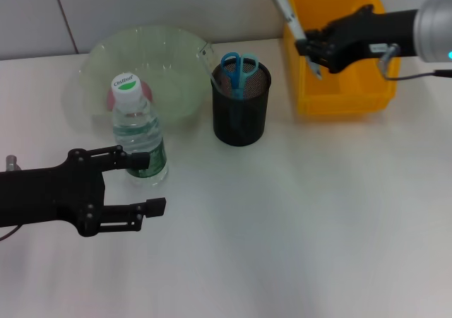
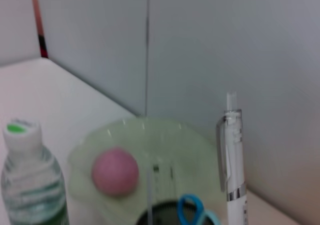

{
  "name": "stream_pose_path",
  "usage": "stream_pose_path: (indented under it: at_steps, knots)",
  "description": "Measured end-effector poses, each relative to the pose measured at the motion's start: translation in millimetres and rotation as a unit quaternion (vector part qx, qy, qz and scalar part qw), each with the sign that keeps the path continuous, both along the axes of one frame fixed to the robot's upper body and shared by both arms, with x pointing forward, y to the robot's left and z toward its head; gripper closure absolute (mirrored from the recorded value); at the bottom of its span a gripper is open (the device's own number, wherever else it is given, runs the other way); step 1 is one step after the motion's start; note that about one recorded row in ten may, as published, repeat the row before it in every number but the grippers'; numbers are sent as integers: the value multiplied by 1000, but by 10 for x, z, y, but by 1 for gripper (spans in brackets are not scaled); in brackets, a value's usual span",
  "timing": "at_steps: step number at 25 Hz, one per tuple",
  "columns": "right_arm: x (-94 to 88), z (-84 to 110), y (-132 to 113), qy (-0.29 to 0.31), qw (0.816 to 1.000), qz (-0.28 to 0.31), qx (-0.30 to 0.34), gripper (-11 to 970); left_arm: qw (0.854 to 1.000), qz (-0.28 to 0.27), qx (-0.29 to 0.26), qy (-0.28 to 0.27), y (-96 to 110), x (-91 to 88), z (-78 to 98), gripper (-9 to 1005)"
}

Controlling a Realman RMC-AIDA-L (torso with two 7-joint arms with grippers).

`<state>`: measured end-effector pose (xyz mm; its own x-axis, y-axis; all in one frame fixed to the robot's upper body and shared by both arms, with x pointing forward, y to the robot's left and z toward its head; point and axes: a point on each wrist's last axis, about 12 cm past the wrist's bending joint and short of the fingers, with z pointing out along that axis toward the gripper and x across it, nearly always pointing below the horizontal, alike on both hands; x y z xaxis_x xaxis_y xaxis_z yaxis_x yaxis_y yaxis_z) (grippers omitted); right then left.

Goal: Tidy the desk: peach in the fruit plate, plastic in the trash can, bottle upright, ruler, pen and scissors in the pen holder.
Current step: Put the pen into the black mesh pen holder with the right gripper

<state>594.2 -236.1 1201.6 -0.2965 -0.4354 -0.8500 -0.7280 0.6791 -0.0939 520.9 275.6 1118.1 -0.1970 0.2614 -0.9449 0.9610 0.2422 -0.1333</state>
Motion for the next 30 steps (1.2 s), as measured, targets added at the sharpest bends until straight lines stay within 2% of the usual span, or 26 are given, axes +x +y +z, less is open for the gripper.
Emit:
stream_pose_path:
  at_steps: [9, 13, 14, 18, 24, 30]
  knots:
    - [158, -215, 366, -45, 999, 22, 13, 820, 1000, 1, -2, 3, 4, -19, -15, 198]
    - [170, -274, 433, -48, 998, 28, 14, 819, 1000, 2, -4, 4, 6, -25, -16, 198]
    - [176, -346, 484, -52, 998, 29, 22, 819, 1000, 2, -4, 4, 7, -26, -16, 198]
    - [186, -425, 524, -56, 998, 25, 35, 818, 1000, 2, -5, 3, 12, -34, -20, 198]
    - [203, -689, 498, -49, 996, 0, 72, 817, 1000, 1, -6, 3, 18, -38, -20, 198]
    - [198, -762, 495, -58, 993, 2, 99, 815, 1000, 0, -6, 3, 18, -39, -18, 198]
